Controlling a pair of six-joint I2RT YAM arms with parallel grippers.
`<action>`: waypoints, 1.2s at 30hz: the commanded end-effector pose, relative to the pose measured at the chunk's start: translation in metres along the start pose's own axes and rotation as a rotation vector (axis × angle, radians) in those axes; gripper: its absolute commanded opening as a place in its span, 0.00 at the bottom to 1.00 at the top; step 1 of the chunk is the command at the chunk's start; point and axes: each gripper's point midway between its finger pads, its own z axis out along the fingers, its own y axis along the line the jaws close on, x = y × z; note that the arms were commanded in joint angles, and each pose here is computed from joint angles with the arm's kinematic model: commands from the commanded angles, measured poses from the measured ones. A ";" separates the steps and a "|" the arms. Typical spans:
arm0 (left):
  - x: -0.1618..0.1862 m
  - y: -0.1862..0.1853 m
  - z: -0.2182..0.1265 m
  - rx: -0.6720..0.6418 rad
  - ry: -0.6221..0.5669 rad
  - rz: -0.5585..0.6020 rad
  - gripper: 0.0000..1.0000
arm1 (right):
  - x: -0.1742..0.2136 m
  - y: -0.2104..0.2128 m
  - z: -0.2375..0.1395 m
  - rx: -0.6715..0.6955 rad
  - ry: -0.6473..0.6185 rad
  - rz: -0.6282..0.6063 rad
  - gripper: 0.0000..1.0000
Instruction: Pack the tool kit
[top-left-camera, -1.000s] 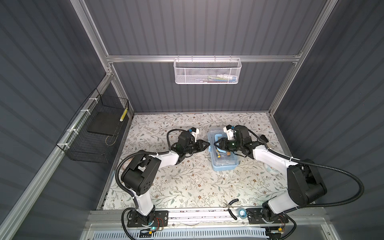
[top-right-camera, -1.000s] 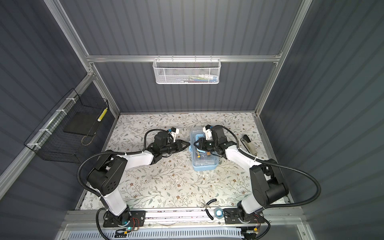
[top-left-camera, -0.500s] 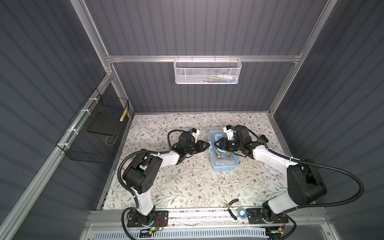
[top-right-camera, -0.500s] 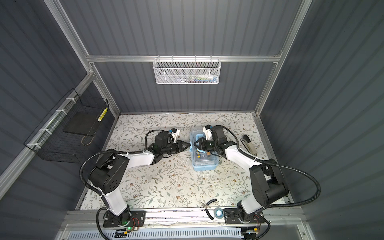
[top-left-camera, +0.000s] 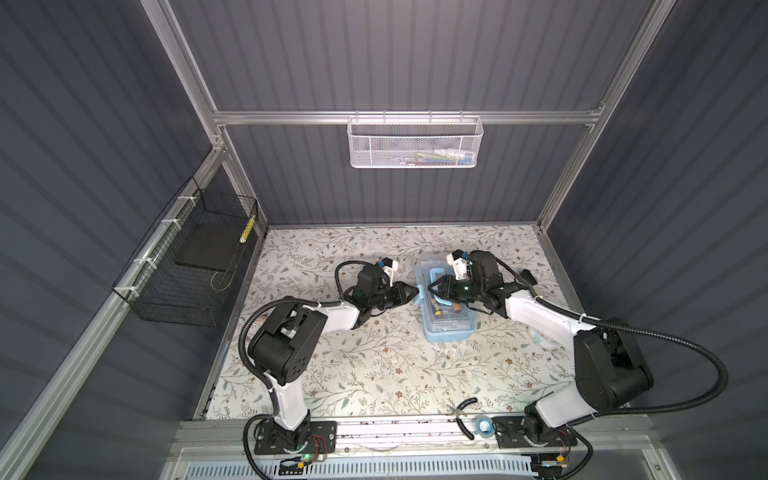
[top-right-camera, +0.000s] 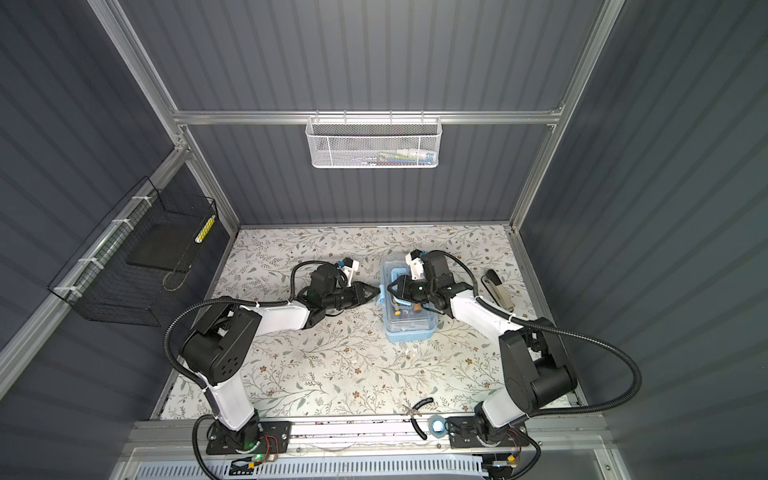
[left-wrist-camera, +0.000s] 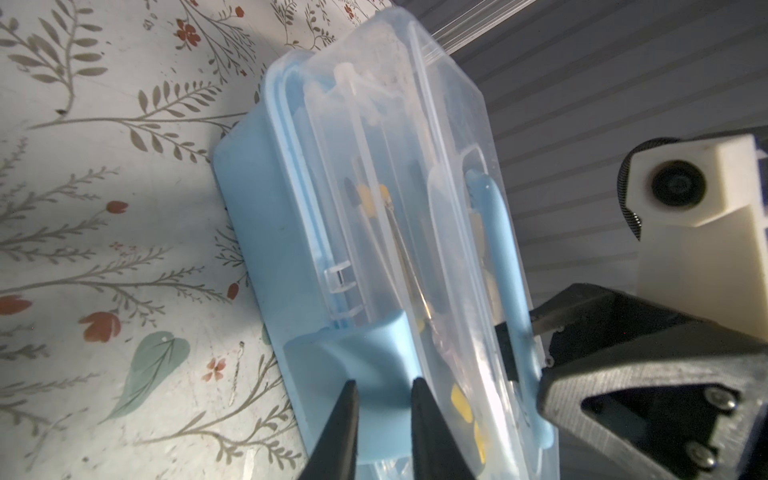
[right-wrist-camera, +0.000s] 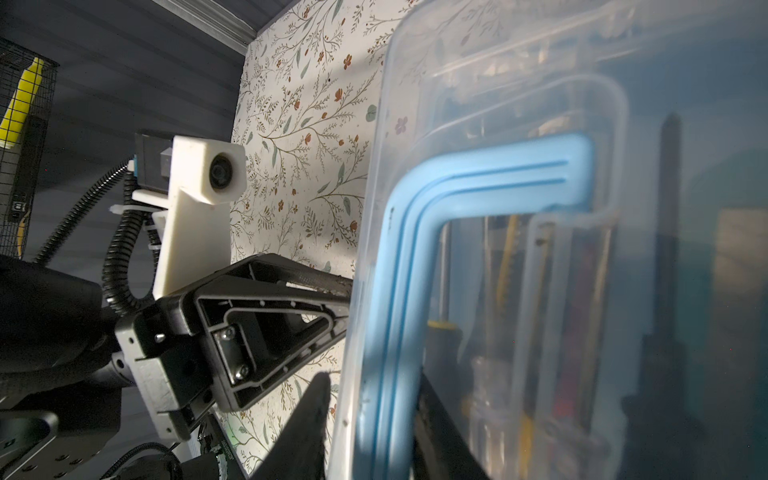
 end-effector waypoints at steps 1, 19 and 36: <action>0.003 0.000 0.008 0.008 0.025 0.018 0.22 | 0.028 -0.034 0.014 0.091 0.082 0.036 0.35; 0.015 0.004 0.017 0.011 0.051 0.015 0.21 | 0.032 -0.035 0.019 0.075 0.088 0.052 0.35; 0.054 0.020 0.029 0.049 0.043 -0.046 0.25 | 0.077 -0.043 0.027 0.075 0.165 0.129 0.32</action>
